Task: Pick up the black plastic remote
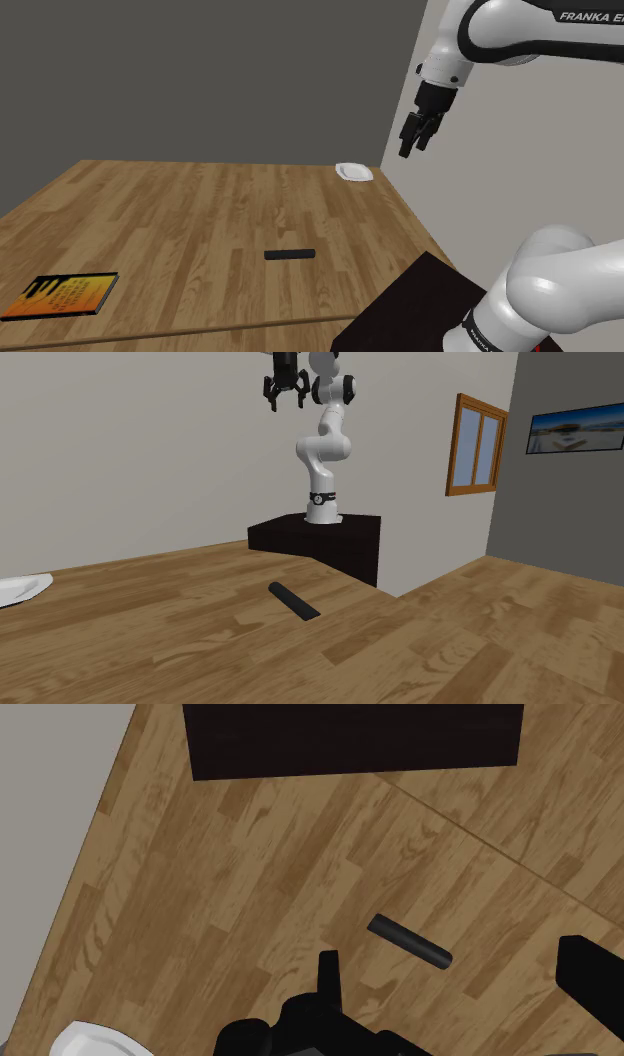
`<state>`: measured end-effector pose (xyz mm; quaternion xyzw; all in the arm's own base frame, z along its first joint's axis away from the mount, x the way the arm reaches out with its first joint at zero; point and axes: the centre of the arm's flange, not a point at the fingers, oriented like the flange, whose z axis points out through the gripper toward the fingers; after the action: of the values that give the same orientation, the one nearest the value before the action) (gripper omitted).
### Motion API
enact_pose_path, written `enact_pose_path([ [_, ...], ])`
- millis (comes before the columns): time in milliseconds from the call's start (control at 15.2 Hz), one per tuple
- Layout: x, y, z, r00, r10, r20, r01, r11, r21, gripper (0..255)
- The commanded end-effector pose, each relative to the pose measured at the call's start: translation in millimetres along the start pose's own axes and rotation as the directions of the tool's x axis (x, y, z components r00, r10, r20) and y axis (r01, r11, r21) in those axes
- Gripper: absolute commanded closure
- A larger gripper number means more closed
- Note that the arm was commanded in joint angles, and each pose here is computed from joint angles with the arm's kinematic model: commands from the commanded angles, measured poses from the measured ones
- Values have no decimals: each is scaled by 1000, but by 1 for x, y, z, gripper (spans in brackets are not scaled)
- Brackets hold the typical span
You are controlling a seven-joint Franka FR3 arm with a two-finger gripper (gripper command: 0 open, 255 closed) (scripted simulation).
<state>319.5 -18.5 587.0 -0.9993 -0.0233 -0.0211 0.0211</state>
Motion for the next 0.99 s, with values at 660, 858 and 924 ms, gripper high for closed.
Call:
enact_pose_path([
  [660,87,-8,108,973,-221,69,222,975,-15,0],
  [858,111,-14,141,954,-285,90,287,958,-16,0],
  [924,118,-16,152,947,-306,97,309,951,-16,0],
])
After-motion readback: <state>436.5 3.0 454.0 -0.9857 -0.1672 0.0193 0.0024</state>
